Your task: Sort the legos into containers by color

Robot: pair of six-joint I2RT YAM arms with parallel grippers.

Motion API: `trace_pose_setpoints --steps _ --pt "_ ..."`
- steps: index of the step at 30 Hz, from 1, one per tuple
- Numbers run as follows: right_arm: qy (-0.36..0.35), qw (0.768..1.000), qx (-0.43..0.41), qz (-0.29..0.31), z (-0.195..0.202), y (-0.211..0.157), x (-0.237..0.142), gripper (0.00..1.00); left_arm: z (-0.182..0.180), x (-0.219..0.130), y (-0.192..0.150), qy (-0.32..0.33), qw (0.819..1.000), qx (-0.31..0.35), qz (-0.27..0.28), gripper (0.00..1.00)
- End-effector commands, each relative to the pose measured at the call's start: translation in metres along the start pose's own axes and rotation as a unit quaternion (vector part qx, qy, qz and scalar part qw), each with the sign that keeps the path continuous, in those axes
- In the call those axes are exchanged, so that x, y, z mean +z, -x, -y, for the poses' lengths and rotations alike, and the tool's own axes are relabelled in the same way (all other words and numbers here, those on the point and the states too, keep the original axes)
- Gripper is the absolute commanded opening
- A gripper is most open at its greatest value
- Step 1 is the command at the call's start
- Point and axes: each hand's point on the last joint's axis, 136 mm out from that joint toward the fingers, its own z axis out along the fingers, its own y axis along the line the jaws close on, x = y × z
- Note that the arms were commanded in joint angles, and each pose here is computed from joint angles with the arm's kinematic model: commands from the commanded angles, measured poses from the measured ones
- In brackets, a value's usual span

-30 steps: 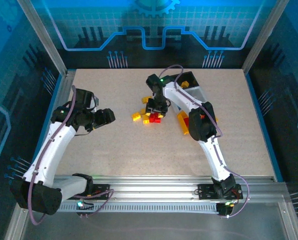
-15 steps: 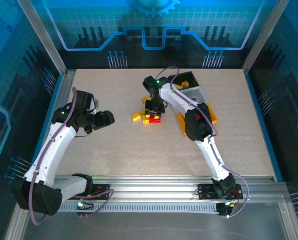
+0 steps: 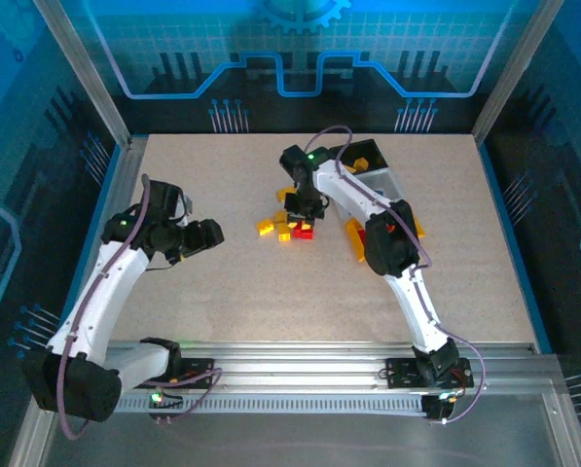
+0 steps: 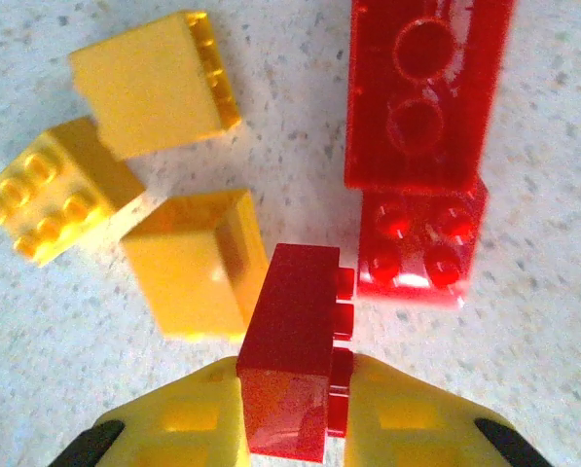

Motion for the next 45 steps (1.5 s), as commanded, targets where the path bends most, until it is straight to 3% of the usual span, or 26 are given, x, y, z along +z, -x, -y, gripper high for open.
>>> trace_pose_setpoints --steps 1,6,10,17,20,26,29,38,42,45 --pt "0.04 0.998 -0.018 0.053 -0.009 -0.009 -0.066 0.21 0.005 0.011 -0.006 -0.032 0.999 -0.03 -0.017 0.78" --pt "0.052 0.995 0.004 0.089 0.026 -0.012 -0.107 0.21 0.013 0.034 -0.012 -0.076 0.993 -0.081 -0.046 0.78" --pt "0.036 0.992 0.033 0.112 0.08 -0.015 -0.13 0.21 0.021 0.051 -0.016 -0.113 0.983 -0.13 -0.068 0.82" --pt "-0.01 0.988 0.094 0.124 0.184 -0.032 -0.139 0.21 0.027 0.074 -0.023 -0.163 0.963 -0.197 -0.089 0.99" --pt "-0.008 0.988 0.11 0.112 0.205 -0.041 -0.129 0.21 0.026 0.077 -0.027 -0.164 0.962 -0.199 -0.092 0.99" --pt "-0.002 0.988 0.122 0.09 0.212 -0.046 -0.105 0.25 0.026 0.08 -0.032 -0.162 0.963 -0.191 -0.099 0.99" --pt "0.0 0.988 0.124 0.089 0.211 -0.041 -0.101 0.32 0.028 0.079 -0.031 -0.161 0.964 -0.184 -0.103 0.99" --pt "-0.006 0.987 0.121 0.109 0.207 -0.03 -0.118 0.47 0.029 0.079 -0.033 -0.154 0.967 -0.172 -0.108 0.99" --pt "0.0 0.99 0.083 0.116 0.18 -0.029 -0.121 0.49 0.026 0.082 -0.036 -0.152 0.966 -0.175 -0.111 0.99" --pt "0.026 0.995 0.027 0.097 0.136 -0.031 -0.111 0.51 0.026 0.084 -0.037 -0.152 0.966 -0.178 -0.113 0.99"
